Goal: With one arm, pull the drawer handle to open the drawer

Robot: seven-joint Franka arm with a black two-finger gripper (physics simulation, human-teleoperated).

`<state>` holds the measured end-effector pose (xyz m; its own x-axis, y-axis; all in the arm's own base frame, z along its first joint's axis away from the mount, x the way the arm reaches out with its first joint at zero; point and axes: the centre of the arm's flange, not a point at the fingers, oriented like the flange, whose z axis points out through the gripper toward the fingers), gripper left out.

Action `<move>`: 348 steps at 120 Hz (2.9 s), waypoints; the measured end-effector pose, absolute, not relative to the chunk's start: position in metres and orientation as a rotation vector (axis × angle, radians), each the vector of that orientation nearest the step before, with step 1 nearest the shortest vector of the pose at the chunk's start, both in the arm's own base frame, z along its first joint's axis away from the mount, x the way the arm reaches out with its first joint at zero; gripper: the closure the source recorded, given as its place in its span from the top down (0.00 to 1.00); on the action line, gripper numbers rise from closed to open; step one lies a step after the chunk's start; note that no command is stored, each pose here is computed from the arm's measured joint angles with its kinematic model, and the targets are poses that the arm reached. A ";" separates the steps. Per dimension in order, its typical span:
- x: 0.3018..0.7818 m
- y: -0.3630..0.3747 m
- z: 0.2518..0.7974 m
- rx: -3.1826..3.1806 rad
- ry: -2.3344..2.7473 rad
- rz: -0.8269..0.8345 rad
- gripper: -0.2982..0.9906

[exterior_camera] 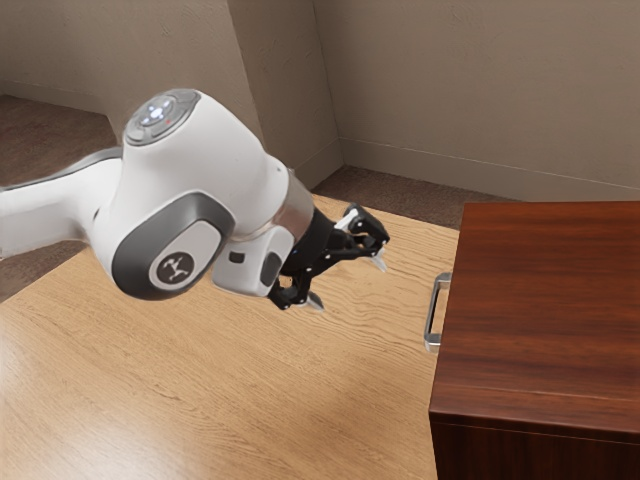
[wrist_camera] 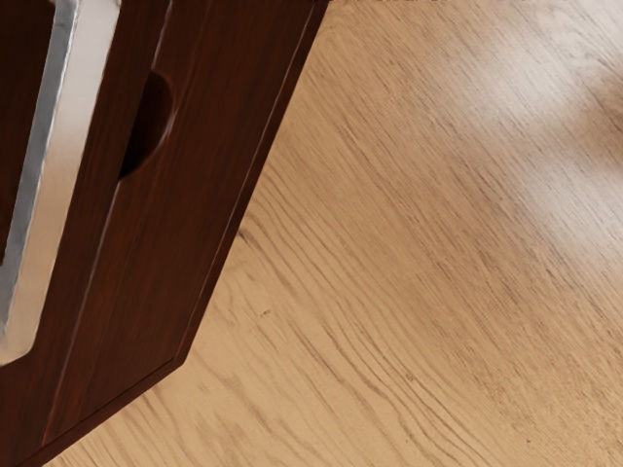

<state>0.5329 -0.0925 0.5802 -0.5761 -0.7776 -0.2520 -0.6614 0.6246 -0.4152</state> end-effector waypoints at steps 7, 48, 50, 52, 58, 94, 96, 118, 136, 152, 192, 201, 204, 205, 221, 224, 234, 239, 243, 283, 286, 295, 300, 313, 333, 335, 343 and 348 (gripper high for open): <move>0.533 -0.097 0.577 -1.117 2.444 -0.390 0.77; 0.537 -0.126 0.561 -1.000 2.474 -0.378 0.77; 0.537 -0.127 0.561 -0.996 2.473 -0.380 0.77; 0.537 -0.127 0.561 -0.993 2.472 -0.381 0.77; 0.537 -0.128 0.562 -0.984 2.469 -0.386 0.77; 0.538 -0.139 0.553 -0.930 2.470 -0.390 0.77; 0.538 -0.140 0.552 -0.929 2.472 -0.388 0.77; 0.540 -0.144 0.543 -0.909 2.475 -0.382 0.77; 0.542 -0.148 0.537 -0.897 2.477 -0.371 0.77; 0.542 -0.148 0.533 -0.893 2.480 -0.368 0.77; 0.532 -0.131 0.529 -0.910 2.487 -0.389 0.77; 0.531 -0.127 0.529 -0.916 2.488 -0.391 0.77; 0.530 -0.127 0.528 -0.916 2.489 -0.391 0.77; 0.530 -0.126 0.528 -0.917 2.490 -0.391 0.77; 0.526 -0.108 0.527 -0.950 2.486 -0.407 0.77; 0.525 -0.105 0.527 -0.954 2.485 -0.410 0.77; 0.522 -0.102 0.525 -0.958 2.492 -0.419 0.77; 0.519 -0.100 0.525 -0.958 2.494 -0.426 0.76; 0.518 -0.099 0.524 -0.959 2.497 -0.429 0.76; 0.502 -0.074 0.527 -0.936 2.496 -0.423 0.75; 0.501 -0.070 0.528 -0.935 2.494 -0.418 0.75; 0.497 -0.059 0.530 -0.935 2.488 -0.407 0.75; 0.494 -0.052 0.532 -0.936 2.482 -0.401 0.75; 0.488 -0.035 0.533 -0.948 2.476 -0.390 0.76; 0.478 -0.017 0.529 -0.966 2.483 -0.386 0.76; 0.477 -0.015 0.530 -0.967 2.482 -0.388 0.76; 0.472 -0.007 0.531 -0.976 2.479 -0.393 0.75; 0.470 -0.003 0.532 -0.975 2.479 -0.388 0.75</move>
<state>0.4704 -0.0035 0.5317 -0.6513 -0.6967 -0.3006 -0.5715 0.7110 -0.4097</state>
